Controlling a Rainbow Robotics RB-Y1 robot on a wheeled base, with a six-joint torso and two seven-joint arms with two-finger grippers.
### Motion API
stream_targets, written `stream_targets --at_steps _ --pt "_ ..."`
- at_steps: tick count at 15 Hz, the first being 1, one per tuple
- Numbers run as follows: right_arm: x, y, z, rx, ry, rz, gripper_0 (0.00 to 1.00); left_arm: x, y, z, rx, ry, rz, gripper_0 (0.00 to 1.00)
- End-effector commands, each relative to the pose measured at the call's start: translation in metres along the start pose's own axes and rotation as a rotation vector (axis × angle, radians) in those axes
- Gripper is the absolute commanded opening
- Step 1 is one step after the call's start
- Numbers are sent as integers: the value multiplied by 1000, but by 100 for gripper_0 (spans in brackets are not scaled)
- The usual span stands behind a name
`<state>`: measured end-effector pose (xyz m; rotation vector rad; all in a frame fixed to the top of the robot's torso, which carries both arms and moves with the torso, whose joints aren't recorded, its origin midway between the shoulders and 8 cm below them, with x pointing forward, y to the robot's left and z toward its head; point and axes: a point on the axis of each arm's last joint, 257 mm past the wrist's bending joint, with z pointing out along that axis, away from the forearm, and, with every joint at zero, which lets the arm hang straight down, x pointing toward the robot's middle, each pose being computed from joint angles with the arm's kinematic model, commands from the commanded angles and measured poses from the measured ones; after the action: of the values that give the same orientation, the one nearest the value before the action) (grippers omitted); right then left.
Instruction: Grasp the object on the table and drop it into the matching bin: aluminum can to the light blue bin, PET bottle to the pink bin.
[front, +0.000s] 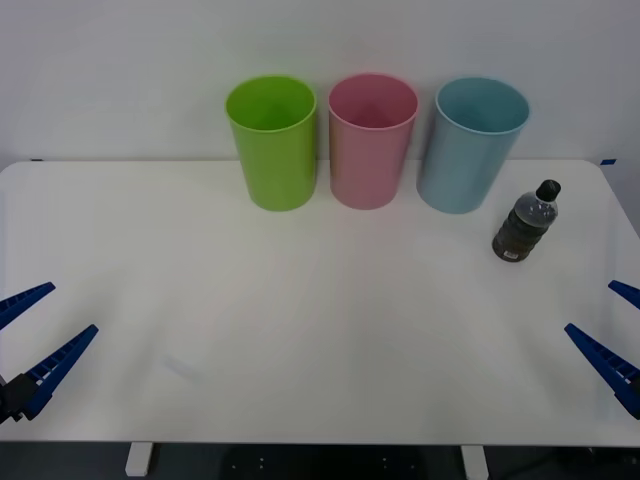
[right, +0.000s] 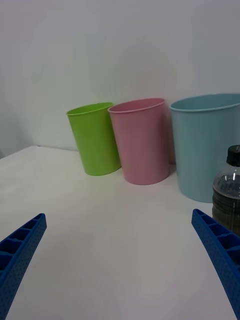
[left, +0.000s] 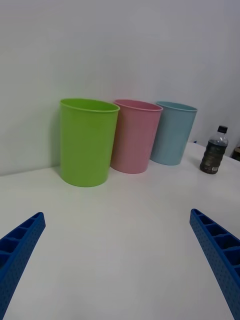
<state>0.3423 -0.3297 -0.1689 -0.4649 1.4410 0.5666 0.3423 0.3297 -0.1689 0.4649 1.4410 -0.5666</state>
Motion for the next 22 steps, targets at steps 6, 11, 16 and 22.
stream_targets --at_steps 6,11,16,22 --pt "10 -12 -12 38 37 18 100 0 0 0 0 0 0 100" --pt "28 -33 6 95 41 36 100 0 0 0 0 0 0 100" --pt "43 -54 20 187 63 7 100 0 0 0 0 0 0 100" --pt "66 -88 37 298 115 -138 100 0 0 0 0 0 0 100"
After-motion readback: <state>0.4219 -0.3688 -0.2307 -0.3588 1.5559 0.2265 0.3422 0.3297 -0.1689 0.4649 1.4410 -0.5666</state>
